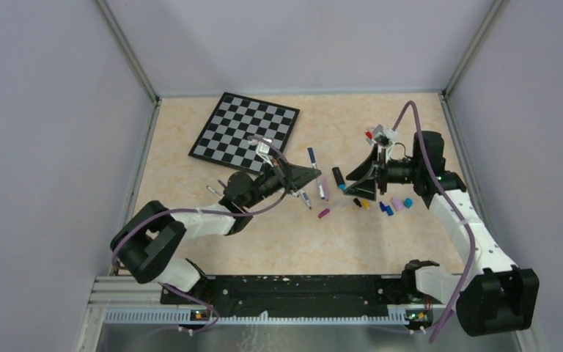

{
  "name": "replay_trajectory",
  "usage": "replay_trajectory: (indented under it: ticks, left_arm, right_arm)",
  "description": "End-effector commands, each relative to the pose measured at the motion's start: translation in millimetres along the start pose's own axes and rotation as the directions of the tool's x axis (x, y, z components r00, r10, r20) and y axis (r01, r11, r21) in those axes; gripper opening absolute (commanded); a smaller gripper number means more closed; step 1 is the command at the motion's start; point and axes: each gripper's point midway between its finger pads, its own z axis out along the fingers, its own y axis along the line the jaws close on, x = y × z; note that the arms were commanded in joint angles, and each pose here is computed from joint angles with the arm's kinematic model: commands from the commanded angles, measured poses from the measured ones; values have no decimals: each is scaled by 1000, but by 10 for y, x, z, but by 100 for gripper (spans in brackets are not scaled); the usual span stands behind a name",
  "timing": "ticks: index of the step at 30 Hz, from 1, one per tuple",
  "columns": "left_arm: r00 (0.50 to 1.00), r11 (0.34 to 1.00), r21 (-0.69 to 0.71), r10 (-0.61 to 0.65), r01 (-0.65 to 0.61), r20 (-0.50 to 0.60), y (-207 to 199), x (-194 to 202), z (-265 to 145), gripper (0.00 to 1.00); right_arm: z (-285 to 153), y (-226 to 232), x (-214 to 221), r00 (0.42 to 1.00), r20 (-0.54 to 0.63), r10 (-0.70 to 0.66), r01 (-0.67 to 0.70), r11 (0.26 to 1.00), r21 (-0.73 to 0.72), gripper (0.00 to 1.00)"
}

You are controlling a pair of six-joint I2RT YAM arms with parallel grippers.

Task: Open the pen caps
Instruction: Pick up the pen from the center of the board.

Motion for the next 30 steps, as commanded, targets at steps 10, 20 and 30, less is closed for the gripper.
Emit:
replay_trajectory:
  ticks: [10, 20, 30]
  left_arm:
    - [754, 982, -67, -180, 178, -632, -23, 651, -893, 0]
    - [588, 952, -68, -240, 300, -773, -111, 928, -775, 0]
    - [547, 940, -54, -242, 338, -801, -144, 1089, -570, 0]
  right_arm:
    - [-247, 227, 37, 473, -84, -877, 842, 478, -250, 66]
    - [56, 346, -10, 300, 32, -954, 877, 263, -402, 64]
    - [181, 221, 679, 184, -59, -981, 742, 178, -647, 50]
